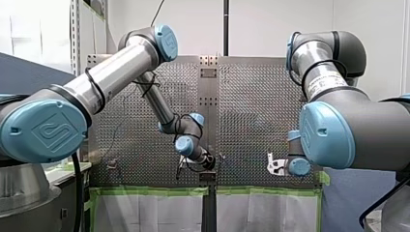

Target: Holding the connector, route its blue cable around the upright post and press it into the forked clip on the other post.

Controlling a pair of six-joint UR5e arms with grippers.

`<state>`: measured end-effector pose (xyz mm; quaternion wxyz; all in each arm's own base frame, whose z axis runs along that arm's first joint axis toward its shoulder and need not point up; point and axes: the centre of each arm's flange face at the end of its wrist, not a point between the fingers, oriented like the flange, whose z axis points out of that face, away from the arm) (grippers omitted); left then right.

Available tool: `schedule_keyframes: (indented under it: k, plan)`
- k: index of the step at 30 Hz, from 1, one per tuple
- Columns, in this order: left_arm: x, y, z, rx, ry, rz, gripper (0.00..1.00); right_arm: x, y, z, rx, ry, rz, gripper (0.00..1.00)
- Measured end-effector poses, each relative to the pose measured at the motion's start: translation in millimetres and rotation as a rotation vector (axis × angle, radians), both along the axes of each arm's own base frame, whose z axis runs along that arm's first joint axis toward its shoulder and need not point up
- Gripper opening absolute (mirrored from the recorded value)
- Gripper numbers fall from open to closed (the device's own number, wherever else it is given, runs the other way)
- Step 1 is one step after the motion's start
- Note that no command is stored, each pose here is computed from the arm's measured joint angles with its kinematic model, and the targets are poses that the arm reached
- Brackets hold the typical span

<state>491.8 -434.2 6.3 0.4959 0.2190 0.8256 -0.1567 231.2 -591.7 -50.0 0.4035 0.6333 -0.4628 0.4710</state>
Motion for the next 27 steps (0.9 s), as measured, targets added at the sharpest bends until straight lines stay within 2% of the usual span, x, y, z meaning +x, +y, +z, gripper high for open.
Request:
schedule_keyframes:
  k: [5, 14, 27]
  plan:
    - [-6.2, -4.7, -0.2, 0.0, -0.01, -0.004, 1.0, 0.2, 0.0, 0.1, 0.0, -0.001, 0.002, 0.56]
    - [-8.3, -11.9, 25.5, -0.021, -0.07, 0.021, 1.0, 0.3, 0.0, 0.2, 0.0, -0.001, 0.003, 0.56]
    - [-27.4, -17.5, 19.0, -0.04, -0.057, 0.011, 1.0, 0.9, 0.9, -0.3, 0.006, -0.001, 0.007, 0.56]
